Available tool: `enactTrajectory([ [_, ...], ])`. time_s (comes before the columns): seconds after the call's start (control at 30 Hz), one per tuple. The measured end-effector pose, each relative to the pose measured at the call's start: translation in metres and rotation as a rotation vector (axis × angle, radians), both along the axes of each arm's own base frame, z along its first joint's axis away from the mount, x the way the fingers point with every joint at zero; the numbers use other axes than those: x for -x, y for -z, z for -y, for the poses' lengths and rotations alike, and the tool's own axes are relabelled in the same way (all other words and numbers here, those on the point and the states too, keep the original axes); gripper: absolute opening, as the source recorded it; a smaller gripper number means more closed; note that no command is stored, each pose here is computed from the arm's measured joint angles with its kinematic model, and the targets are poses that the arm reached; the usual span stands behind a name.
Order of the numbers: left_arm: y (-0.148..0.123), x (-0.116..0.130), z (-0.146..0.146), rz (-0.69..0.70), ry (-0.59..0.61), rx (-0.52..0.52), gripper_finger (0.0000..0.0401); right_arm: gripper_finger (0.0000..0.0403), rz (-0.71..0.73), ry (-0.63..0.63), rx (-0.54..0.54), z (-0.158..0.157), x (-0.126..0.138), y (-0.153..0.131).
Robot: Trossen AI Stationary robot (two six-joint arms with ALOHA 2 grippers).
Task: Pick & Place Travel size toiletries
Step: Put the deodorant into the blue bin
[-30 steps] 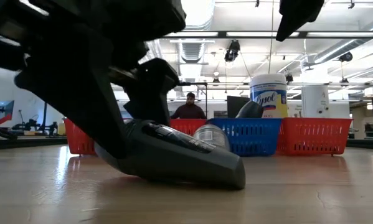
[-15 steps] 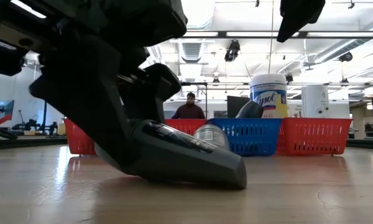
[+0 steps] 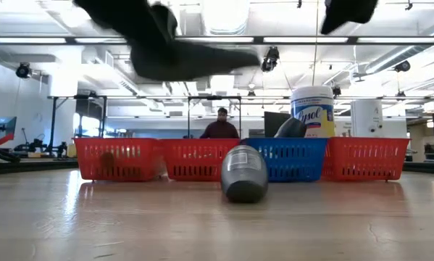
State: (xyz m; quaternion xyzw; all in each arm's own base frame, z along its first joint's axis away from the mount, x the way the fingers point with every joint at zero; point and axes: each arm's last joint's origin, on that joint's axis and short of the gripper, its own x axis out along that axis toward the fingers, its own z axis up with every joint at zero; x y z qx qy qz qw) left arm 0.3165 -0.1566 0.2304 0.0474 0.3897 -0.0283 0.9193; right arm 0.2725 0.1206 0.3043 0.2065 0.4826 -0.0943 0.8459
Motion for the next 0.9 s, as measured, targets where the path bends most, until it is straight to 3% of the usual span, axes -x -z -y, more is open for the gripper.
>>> enactTrajectory([
  [0.17, -0.041, 0.015, -0.009, 0.214, -0.166, -0.1, 0.0207, 0.0329, 0.154, 0.013, -0.076, 0.0, -0.014, -0.009],
  [0.3, -0.06, 0.02, -0.015, 0.322, -0.227, -0.203, 0.0207, 0.0325, 0.266, 0.041, -0.145, 0.006, -0.025, -0.018],
  [0.5, -0.071, 0.02, -0.018, 0.384, -0.258, -0.302, 0.0207, 0.0332, 0.396, 0.116, -0.231, 0.018, -0.032, -0.034],
  [0.7, -0.073, 0.018, -0.021, 0.397, -0.283, -0.348, 0.0207, 0.0348, 0.416, 0.217, -0.28, 0.036, -0.035, -0.038],
  [0.9, -0.079, 0.012, -0.026, 0.446, -0.287, -0.348, 0.0207, 0.0353, 0.437, 0.208, -0.34, 0.047, -0.05, -0.034],
])
